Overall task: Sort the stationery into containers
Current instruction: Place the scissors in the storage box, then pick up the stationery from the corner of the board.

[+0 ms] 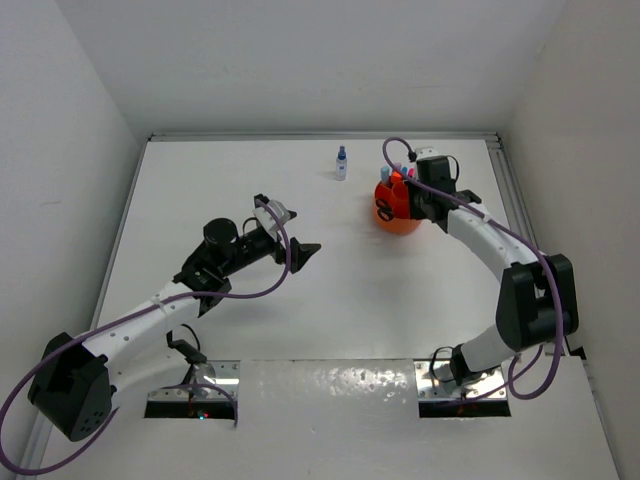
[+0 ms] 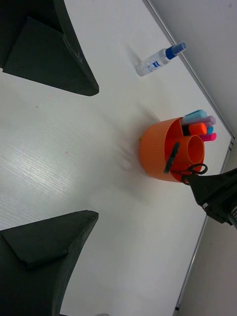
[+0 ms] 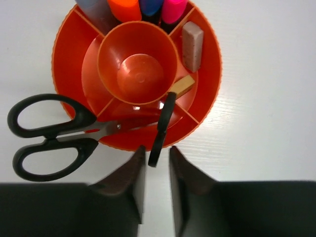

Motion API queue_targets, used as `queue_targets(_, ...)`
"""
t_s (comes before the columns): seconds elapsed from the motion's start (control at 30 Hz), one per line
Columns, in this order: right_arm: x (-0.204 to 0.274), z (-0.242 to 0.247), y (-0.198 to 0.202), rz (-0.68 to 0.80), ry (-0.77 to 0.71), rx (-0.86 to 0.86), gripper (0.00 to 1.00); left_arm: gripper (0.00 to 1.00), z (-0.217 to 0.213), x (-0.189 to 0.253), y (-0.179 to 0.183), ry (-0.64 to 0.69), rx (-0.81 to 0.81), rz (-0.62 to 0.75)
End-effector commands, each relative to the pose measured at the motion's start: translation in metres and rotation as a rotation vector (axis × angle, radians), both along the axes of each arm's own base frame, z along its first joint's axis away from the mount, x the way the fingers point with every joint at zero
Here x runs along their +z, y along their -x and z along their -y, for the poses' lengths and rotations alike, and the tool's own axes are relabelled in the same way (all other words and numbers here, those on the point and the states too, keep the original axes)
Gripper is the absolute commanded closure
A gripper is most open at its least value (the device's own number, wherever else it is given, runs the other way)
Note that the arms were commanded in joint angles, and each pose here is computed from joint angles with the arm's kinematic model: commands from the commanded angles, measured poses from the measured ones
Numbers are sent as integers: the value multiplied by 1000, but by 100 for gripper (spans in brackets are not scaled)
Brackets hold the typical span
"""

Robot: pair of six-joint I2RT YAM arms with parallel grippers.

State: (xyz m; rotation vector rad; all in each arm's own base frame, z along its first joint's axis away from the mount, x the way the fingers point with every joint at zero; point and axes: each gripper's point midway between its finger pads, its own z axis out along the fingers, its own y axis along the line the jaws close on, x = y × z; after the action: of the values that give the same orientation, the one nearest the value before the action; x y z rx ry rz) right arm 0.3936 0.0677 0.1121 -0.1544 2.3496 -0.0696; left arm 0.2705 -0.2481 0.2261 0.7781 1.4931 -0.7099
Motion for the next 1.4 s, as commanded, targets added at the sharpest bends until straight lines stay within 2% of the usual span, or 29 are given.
queue_targets(0.0,1,-11,-3,-4,-49,37,73,0,-3,14,-4,34,15,46)
queue_targets(0.03,2,-12,-3,-7,-51,45,68,0,-3,15,-4,35,17,48)
queue_targets(0.07,5,-13,-3,0,-53,50,60,0,-2,15,-4,36,15,48)
queue_targets(0.37,49,-23,-5,97,-107,105,42,0,-4,12,-7,50,36,22)
queue_targets(0.5,83,-27,-2,176,-144,114,26,0,-9,4,-21,66,123,-56)
queue_targets(0.57,104,-27,2,230,-170,110,24,0,-5,-2,-26,81,137,-141)
queue_targets(0.63,123,-28,7,279,-192,116,36,3,2,-2,-36,80,137,-182)
queue_targets(0.67,129,-28,9,296,-199,117,48,11,6,-6,-38,64,122,-208)
queue_targets(0.7,133,-29,12,307,-209,116,78,48,10,-17,-46,41,117,-248)
queue_targets(0.73,143,-28,16,336,-218,114,89,68,17,1,-56,55,110,-229)
queue_targets(0.8,149,-26,20,357,-230,106,98,90,26,-22,-72,-3,107,-309)
queue_targets(0.83,152,-26,22,368,-232,106,89,90,33,0,-88,5,100,-275)
queue_targets(0.87,156,-23,26,386,-235,98,75,86,35,-10,-94,-32,105,-313)
queue_targets(0.9,159,-22,28,396,-236,98,63,67,40,-11,-118,-56,125,-310)
queue_targets(0.93,162,-21,31,409,-241,99,50,57,36,-20,-130,-92,171,-339)
queue_targets(0.97,164,-20,33,416,-244,95,47,50,36,-27,-142,-113,197,-355)
queue_targets(1.0,165,-21,35,420,-251,99,45,45,39,-36,-168,-130,227,-368)
queue_targets(1.07,167,-23,38,427,-262,114,43,44,39,-52,-186,-159,245,-415)
queue_targets(1.1,168,-23,39,431,-266,120,43,43,37,-77,-200,-178,261,-455)
queue_targets(1.13,165,-24,40,426,-266,124,43,41,41,-66,-218,-157,270,-434)
queue_targets(1.2,163,-24,40,421,-267,121,42,32,42,-88,-243,-162,294,-458)
queue_targets(1.27,160,-23,39,411,-262,120,42,23,45,-99,-258,-164,301,-457)
queue_targets(1.3,157,-23,39,404,-258,121,42,20,49,-119,-264,-184,298,-470)
queue_targets(1.37,152,-23,39,385,-251,122,42,16,56,-116,-276,-168,296,-438)
